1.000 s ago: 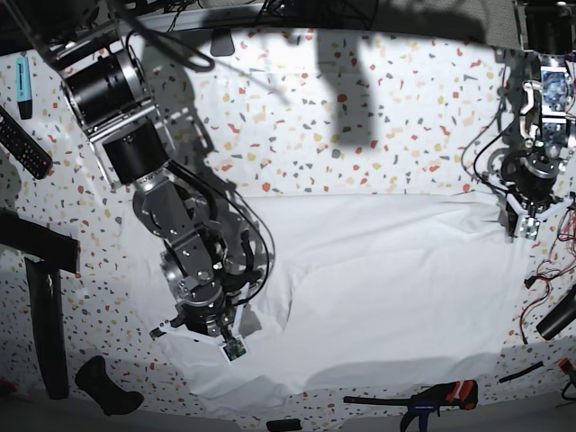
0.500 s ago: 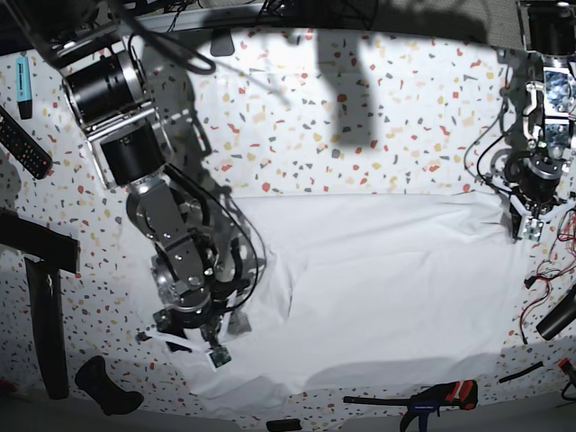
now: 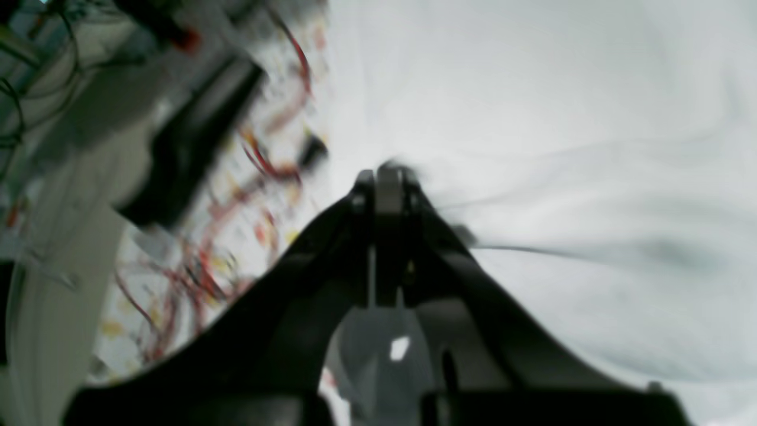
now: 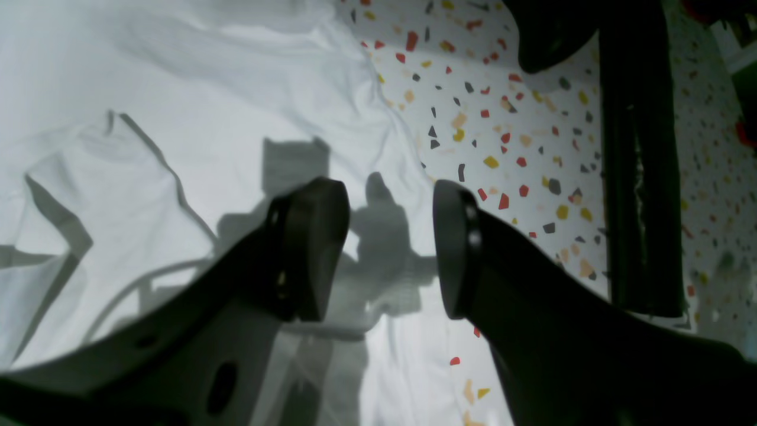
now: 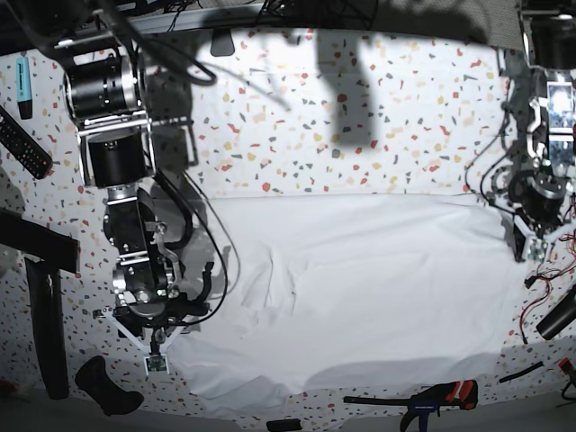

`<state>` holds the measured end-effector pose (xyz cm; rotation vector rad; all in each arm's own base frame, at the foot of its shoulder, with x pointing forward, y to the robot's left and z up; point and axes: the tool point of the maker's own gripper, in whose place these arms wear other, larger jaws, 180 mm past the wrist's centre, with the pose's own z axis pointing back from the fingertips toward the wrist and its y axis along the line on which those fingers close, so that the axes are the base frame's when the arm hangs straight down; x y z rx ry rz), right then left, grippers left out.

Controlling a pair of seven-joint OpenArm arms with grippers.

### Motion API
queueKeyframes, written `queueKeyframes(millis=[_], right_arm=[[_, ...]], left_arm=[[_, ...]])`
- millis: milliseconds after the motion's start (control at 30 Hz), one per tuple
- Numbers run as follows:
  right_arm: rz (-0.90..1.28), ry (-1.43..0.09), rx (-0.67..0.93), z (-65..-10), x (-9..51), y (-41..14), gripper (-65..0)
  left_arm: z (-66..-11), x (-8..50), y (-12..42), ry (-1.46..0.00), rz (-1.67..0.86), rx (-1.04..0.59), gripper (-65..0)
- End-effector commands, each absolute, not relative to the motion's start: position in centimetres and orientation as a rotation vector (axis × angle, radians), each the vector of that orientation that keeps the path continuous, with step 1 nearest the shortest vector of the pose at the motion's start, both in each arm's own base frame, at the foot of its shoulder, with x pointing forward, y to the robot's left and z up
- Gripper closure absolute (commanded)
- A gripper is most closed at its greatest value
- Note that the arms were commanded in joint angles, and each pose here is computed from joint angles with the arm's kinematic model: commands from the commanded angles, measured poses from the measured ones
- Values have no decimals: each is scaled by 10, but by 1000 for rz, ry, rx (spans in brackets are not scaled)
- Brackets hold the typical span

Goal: Fold the T-shirt properly

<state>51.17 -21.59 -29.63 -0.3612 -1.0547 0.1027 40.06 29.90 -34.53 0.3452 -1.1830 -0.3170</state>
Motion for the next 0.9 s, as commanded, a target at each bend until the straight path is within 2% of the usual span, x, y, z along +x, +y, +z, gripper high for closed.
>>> queueKeyframes(millis=[0,867], right_arm=[[98,-1126,-379,-268,524,-218,-273],[93,-1098,-380,-272,522,-220,-273]], left_arm=[[-323,411,308,-1224,-310,380,0],[-307,422,305,-1286,-315,381,0]])
